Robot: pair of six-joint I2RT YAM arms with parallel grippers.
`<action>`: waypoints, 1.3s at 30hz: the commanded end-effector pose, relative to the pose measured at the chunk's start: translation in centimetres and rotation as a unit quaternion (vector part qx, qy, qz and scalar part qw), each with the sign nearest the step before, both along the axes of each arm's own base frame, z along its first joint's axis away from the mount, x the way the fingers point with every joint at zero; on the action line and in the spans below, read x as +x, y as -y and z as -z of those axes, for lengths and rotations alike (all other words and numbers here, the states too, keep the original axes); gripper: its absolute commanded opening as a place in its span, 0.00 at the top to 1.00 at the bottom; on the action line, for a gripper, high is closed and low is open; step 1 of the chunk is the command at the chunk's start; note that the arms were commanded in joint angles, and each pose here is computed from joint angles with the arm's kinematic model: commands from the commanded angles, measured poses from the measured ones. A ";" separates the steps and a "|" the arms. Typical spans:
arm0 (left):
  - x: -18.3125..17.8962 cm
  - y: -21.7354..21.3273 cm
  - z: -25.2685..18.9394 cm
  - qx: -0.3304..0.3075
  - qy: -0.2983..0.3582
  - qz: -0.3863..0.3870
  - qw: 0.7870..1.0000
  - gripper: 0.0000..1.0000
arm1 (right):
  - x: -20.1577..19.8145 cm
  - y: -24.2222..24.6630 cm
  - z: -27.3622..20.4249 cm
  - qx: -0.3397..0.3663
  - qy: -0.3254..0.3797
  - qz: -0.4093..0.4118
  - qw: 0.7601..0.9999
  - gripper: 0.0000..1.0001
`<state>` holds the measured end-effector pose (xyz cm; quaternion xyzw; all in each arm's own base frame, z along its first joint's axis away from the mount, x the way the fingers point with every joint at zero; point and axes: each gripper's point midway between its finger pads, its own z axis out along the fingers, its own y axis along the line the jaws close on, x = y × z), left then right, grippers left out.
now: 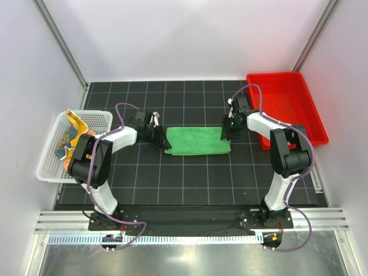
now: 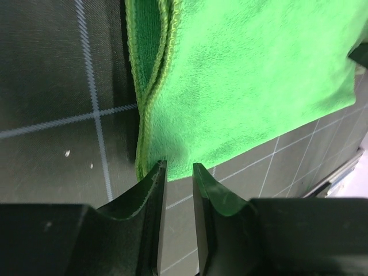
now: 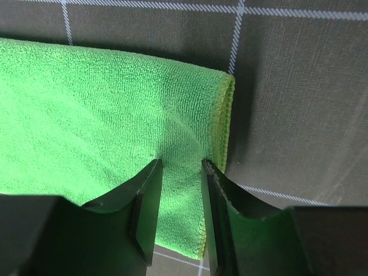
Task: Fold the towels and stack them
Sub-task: Neatly place the folded towel into the bin
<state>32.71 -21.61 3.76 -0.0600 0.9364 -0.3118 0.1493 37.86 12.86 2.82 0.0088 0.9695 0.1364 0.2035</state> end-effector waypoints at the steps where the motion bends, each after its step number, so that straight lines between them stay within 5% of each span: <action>1: 2.2 -0.3 -5.0 0.011 0.060 -0.033 0.998 0.71 | 0.6 0.9 -2.0 -0.032 0.014 -0.014 0.999 0.60; 8: 3.7 -0.3 -10.7 0.005 0.130 -0.043 0.991 0.64 | -0.7 1.6 -4.2 -0.017 0.010 0.005 1.000 0.46; 12: 5.0 1.6 -9.5 -0.030 0.114 -0.025 0.993 0.65 | -0.6 1.7 -4.0 0.018 0.004 0.020 1.000 0.34; 16: 5.1 2.4 -7.3 -0.040 0.086 -0.023 0.995 0.67 | -1.1 1.3 -2.8 0.039 0.000 0.018 0.999 0.32; 26: 4.1 1.3 -2.7 -0.005 0.037 -0.043 0.998 0.68 | -1.8 -0.4 0.3 0.075 -0.008 0.001 0.997 0.35; 39: 3.1 0.1 -1.2 0.020 0.026 -0.058 0.998 0.68 | -2.4 -0.2 1.4 0.064 -0.011 -0.010 0.998 0.57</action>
